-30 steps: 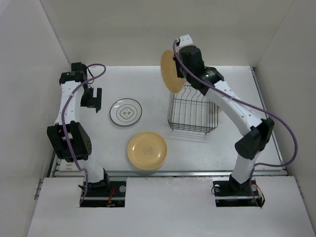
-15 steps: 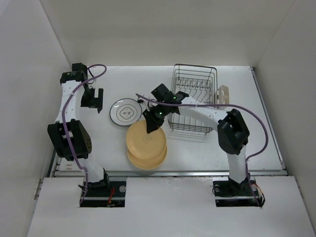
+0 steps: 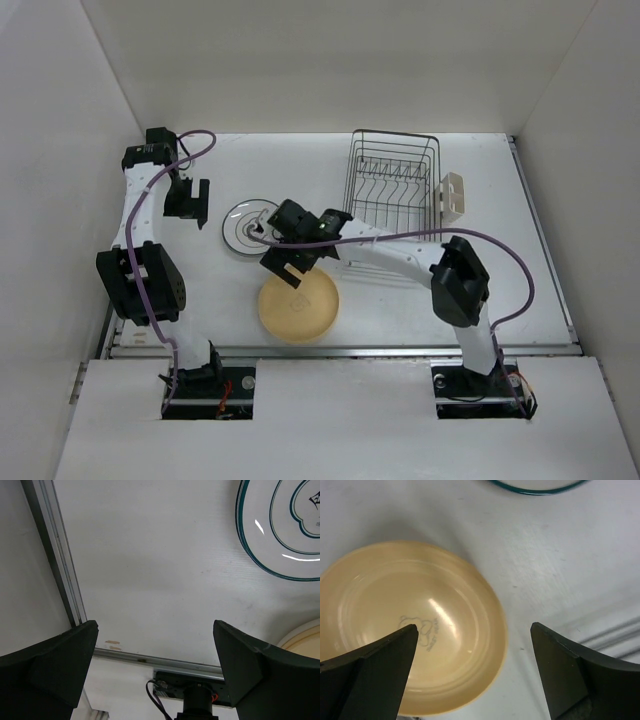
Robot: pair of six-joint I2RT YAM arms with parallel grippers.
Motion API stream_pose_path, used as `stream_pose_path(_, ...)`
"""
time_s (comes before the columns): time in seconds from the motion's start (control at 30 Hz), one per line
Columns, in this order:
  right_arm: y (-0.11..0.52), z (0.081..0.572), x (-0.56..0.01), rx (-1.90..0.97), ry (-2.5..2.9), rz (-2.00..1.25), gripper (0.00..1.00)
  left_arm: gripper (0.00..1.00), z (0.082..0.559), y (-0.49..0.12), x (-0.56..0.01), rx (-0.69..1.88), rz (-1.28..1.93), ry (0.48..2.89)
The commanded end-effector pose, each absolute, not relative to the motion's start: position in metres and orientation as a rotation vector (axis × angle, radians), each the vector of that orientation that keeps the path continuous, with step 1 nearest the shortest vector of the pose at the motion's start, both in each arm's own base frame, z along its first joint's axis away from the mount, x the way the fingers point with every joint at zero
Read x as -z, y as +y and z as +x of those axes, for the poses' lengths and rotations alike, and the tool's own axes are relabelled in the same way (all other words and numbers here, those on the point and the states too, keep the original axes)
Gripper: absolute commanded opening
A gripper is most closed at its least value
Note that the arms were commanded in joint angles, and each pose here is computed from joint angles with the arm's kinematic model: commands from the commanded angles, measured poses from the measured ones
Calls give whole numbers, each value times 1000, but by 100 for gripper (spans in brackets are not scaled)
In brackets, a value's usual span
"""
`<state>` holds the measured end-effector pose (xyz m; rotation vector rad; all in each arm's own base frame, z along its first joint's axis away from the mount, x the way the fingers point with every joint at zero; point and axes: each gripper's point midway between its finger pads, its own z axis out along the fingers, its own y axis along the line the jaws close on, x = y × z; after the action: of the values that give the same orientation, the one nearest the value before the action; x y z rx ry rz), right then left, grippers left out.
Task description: Unload the plates from the dish rack
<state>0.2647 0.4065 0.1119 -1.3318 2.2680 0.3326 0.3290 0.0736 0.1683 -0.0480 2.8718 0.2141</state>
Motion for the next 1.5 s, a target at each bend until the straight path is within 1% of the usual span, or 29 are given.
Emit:
stream_pose_path(0.0,384,315,-180,-44,2166,-914,100,100,331,77,-182,-224,-63,2842)
stream_pose_path(0.03,369,340,-206,26,2114,-740,100,100,331,77,-182,-224,-63,2842)
stream_pose_path(0.07,356,349,-236,24,2068,-607,100,100,330,79,-182,-239,-79,2841)
stream_pose_path(0.13,327,370,-270,36,2015,-332,100,100,331,83,-186,-276,-99,2821)
stream_pose_path(0.17,293,391,-288,90,1969,-164,100,100,333,86,-189,-304,-132,2792)
stream_pose_path(0.23,248,402,-320,78,1917,52,100,100,330,99,-194,-412,-188,2753)
stream_pose_path(0.27,207,418,-322,147,1900,169,100,100,329,105,-197,-460,-200,2736)
stream_pose_path(0.3,182,421,-336,157,1866,253,100,100,331,111,-201,-509,-231,2700)
stream_pose_path(0.37,137,431,-334,229,1850,382,100,100,325,126,-205,-640,-262,2668)
stream_pose_path(0.4,87,435,-332,327,1839,492,100,100,326,130,-209,-669,-275,2637)
stream_pose_path(0.47,42,441,-325,359,1844,615,100,100,320,137,-209,-713,-298,2626)
stream_pose_path(0.5,0,439,-317,374,1869,709,100,100,316,141,-212,-729,-317,2610)
stream_pose_path(0.6,-54,428,-326,358,1800,900,100,100,311,147,-211,-763,-353,2585)
stream_pose_path(0.63,-78,414,-328,416,1765,953,100,100,312,147,-215,-761,-358,2563)
stream_pose_path(0.73,-98,403,-342,488,1645,1015,100,100,304,153,-211,-792,-375,2573)
stream_pose_path(0.8,-99,401,-348,466,1601,1034,100,100,304,154,-212,-801,-390,2568)
stream_pose_path(0.97,-92,407,-344,398,1604,1032,100,100,306,154,-214,-801,-390,2567)
stream_pose_path(1.47,-89,408,-339,386,1623,1024,100,100,305,152,-211,-787,-396,2576)
